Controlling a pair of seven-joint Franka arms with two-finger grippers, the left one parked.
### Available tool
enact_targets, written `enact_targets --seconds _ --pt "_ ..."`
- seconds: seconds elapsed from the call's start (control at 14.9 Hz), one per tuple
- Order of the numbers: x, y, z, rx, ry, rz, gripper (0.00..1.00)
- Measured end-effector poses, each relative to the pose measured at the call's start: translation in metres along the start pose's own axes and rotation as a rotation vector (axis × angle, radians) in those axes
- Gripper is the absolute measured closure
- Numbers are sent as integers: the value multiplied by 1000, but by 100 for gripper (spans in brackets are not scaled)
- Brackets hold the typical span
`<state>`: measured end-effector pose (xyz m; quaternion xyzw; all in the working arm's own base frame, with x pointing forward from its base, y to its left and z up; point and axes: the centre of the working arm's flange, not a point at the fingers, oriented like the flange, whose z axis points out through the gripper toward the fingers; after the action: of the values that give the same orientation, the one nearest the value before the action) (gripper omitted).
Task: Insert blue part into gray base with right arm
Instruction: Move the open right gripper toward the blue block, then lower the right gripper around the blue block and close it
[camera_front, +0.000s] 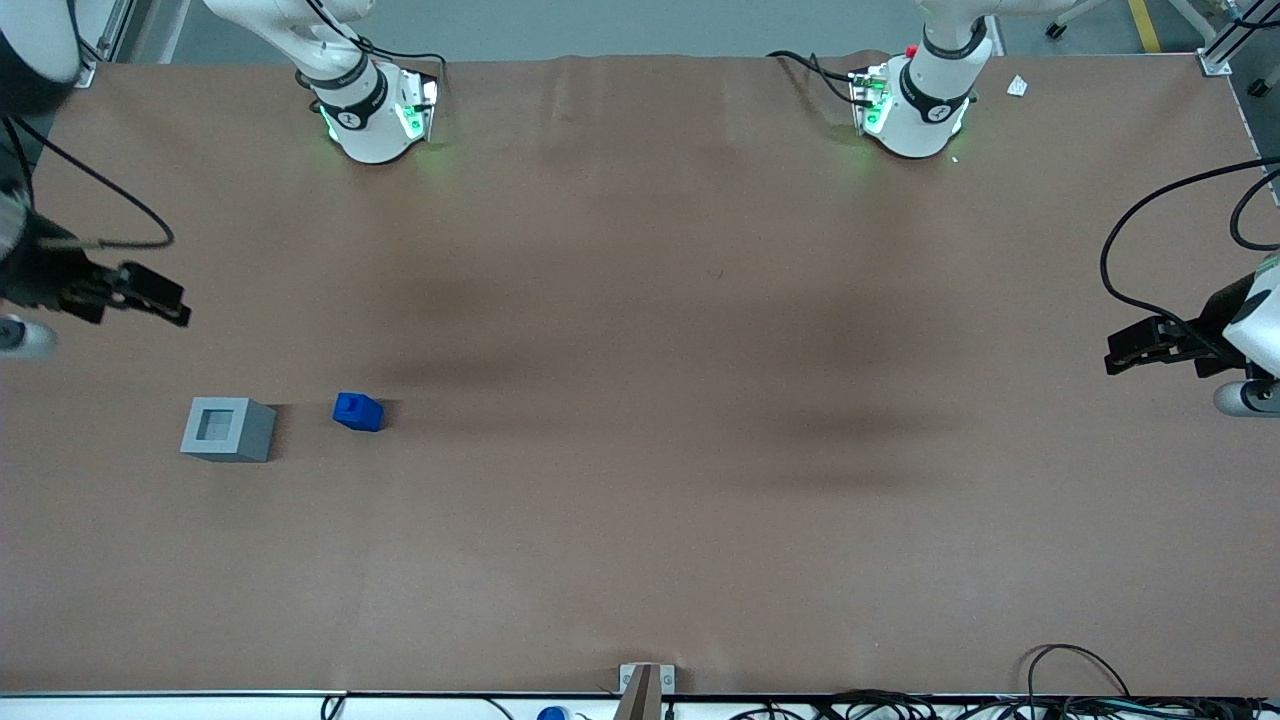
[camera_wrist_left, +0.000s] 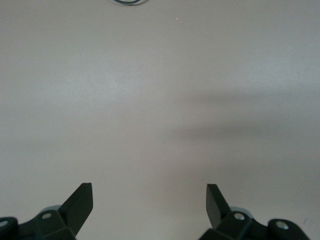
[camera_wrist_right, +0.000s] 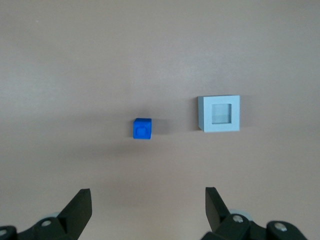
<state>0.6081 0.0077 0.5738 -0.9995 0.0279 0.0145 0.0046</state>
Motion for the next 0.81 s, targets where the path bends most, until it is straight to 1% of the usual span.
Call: enact_targets --seconds 0.13,0.34,0.54,0.74,0.81 --pt "23 -1 47 0 -19 1 0" --pt "46 -4 107 1 -33 -1 0" --pt "55 -12 155 2 -38 -13 0" --pt "58 -22 204 1 -68 -25 0" --pt "59 -22 223 2 -69 -24 0"
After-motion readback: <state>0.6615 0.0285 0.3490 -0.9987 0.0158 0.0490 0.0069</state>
